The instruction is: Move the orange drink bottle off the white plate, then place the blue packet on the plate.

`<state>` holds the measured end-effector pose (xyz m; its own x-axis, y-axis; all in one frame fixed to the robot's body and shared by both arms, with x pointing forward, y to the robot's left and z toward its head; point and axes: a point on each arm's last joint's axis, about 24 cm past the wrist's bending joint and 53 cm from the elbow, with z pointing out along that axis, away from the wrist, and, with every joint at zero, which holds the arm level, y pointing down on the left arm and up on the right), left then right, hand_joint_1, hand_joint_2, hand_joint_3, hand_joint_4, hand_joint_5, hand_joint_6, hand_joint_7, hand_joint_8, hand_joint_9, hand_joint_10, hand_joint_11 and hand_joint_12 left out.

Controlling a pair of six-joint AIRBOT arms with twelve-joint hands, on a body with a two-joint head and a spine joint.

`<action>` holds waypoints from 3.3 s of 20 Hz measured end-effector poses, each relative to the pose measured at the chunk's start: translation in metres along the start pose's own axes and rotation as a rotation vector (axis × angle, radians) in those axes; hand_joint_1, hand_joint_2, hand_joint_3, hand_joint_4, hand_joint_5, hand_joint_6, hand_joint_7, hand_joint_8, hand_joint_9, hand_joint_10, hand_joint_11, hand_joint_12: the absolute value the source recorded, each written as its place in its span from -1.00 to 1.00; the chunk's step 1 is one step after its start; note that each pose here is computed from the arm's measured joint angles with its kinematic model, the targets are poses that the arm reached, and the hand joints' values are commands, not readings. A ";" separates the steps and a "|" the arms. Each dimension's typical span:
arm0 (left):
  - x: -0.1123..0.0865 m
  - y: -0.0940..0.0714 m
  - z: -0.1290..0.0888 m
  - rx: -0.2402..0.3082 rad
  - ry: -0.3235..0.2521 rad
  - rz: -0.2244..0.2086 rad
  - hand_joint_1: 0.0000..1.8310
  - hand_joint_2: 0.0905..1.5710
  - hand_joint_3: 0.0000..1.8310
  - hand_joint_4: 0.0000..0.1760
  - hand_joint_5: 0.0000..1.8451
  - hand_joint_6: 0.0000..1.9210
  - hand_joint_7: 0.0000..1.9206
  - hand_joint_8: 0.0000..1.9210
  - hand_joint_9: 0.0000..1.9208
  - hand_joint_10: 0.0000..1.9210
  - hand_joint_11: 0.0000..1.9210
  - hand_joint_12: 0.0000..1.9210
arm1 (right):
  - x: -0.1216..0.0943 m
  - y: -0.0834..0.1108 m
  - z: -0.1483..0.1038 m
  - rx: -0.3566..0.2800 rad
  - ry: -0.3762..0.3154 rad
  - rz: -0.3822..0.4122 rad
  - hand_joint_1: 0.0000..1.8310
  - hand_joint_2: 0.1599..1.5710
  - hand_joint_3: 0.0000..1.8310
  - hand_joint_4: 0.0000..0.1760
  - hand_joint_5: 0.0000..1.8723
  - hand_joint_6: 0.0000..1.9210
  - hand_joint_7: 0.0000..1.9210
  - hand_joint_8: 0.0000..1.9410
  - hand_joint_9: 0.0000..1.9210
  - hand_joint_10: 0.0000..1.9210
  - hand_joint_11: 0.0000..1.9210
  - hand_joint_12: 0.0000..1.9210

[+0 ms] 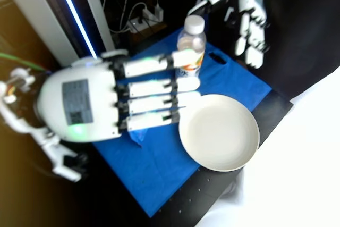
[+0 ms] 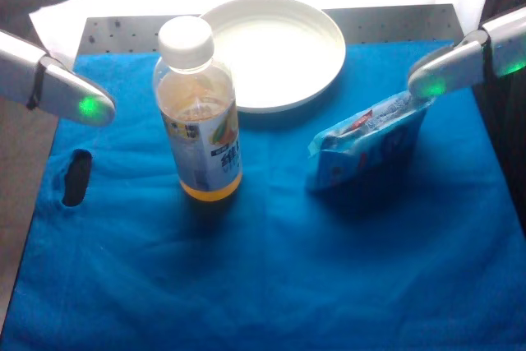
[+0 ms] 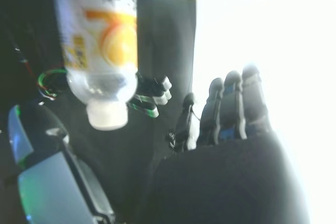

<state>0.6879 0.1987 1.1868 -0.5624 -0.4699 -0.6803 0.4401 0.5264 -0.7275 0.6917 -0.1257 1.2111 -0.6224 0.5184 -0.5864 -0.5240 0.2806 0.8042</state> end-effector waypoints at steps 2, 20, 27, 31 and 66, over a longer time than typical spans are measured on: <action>-0.003 -0.002 -0.001 0.003 -0.014 -0.004 -0.22 -0.34 -1.00 1.00 -1.00 -1.00 -1.00 -1.00 -1.00 -1.00 -1.00 -1.00 | 0.004 0.009 0.009 0.009 0.052 -0.038 -0.30 -0.31 -1.00 -0.60 -0.89 -0.99 -0.82 -0.99 -0.88 -1.00 -1.00 -0.68; 0.001 0.002 0.003 -0.012 -0.008 0.005 -0.25 -0.29 -1.00 0.87 -1.00 -1.00 -1.00 -1.00 -1.00 -1.00 -1.00 -1.00 | 0.055 -0.045 0.022 0.192 0.251 -0.129 -0.24 -0.09 -1.00 -0.54 -0.48 -0.99 -0.54 -0.99 -0.65 -1.00 -0.98 -0.09; 0.003 0.002 0.006 -0.007 -0.006 0.000 -0.28 -0.30 -1.00 0.76 -1.00 -1.00 -1.00 -1.00 -1.00 -1.00 -1.00 -1.00 | 0.077 -0.061 0.020 0.232 0.311 -0.122 -0.15 -0.09 -1.00 -0.69 -0.39 -1.00 -0.40 -1.00 -0.48 -0.99 -0.86 -0.17; 0.004 0.003 0.006 -0.009 -0.008 -0.007 -0.28 -0.26 -0.99 0.83 -1.00 -1.00 -1.00 -1.00 -1.00 -1.00 -1.00 -1.00 | 0.083 -0.066 0.017 0.242 0.325 -0.111 -0.13 -0.08 -1.00 -0.25 -0.41 -1.00 -0.44 -1.00 -0.54 -1.00 -0.85 -0.17; 0.015 0.007 0.007 0.002 0.004 -0.043 -0.31 -0.23 -0.99 1.00 -1.00 -1.00 -1.00 -1.00 -1.00 -1.00 -1.00 -1.00 | 0.026 -0.033 0.074 0.144 0.190 -0.128 0.28 0.34 -1.00 -1.00 0.07 -0.04 -0.10 0.83 -0.04 1.00 0.05 1.00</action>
<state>0.6872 0.1899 1.1710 -0.5834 -0.4893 -0.6483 0.4168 0.5047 -0.7560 0.7359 -0.0616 1.1766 -0.6614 0.3141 -0.6811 -0.5260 0.4532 0.7197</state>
